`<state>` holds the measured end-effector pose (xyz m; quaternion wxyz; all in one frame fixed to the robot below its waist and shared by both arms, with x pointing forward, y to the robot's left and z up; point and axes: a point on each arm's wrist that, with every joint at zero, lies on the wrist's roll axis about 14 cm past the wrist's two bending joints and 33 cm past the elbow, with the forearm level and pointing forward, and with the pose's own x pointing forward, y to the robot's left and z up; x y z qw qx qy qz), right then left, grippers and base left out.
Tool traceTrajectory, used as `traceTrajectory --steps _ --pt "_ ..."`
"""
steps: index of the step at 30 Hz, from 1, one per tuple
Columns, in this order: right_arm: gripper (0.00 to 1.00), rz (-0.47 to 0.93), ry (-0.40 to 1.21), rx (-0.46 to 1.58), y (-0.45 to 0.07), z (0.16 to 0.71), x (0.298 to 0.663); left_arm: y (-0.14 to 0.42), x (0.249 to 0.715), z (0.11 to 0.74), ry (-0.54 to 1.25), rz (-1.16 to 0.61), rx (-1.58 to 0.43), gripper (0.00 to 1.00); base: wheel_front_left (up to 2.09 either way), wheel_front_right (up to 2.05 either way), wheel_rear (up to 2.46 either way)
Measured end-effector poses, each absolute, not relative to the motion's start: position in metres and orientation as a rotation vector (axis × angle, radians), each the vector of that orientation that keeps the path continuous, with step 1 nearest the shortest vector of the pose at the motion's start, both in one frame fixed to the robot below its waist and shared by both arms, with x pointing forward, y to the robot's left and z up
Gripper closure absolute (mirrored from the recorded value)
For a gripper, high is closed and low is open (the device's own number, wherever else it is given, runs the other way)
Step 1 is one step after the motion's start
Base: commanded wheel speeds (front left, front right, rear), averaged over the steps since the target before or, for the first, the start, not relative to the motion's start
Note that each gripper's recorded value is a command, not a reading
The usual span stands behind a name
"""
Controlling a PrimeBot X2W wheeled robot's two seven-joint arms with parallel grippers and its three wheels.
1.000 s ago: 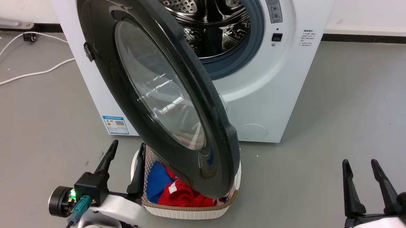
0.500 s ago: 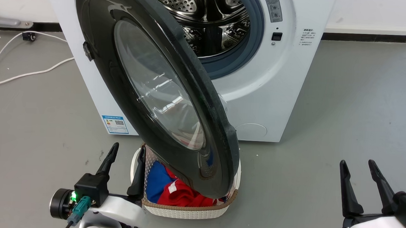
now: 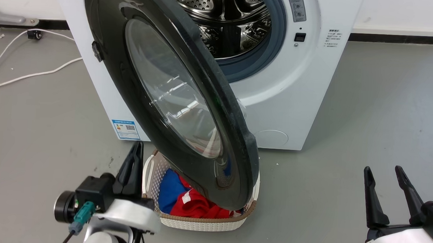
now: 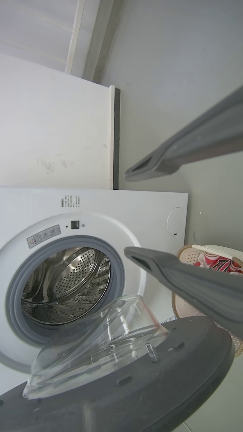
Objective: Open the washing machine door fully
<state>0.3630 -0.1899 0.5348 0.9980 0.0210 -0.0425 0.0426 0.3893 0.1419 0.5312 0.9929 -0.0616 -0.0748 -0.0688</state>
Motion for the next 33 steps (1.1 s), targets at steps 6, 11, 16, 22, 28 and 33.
traceTrajectory --steps 6,11,16,22,28,33 --pt "0.00 0.092 -0.088 0.042 -0.187 0.536 0.366 0.138 0.394 0.601 -0.363 -0.141 -0.126 1.00 0.00 0.00 0.00" --pt "0.00 0.097 -0.097 0.043 -0.185 0.538 0.369 0.124 0.380 0.680 -0.607 -0.200 -0.131 1.00 0.00 0.00 0.00" --pt "0.00 0.102 -0.101 0.040 -0.184 0.540 0.370 0.102 0.353 0.749 -0.837 -0.302 -0.146 1.00 0.00 0.00 0.00" --pt "0.00 0.097 -0.103 0.040 -0.185 0.542 0.369 0.055 0.327 0.778 -0.914 -0.493 -0.193 1.00 0.00 0.00 0.00" --pt "0.00 0.084 -0.093 0.046 -0.187 0.540 0.366 -0.012 0.309 0.756 -0.734 -0.772 -0.274 1.00 0.00 0.00 0.00" --pt "0.00 0.078 -0.091 0.048 -0.188 0.540 0.366 -0.062 0.289 0.713 -0.492 -0.969 -0.333 1.00 0.00 0.00 0.00"
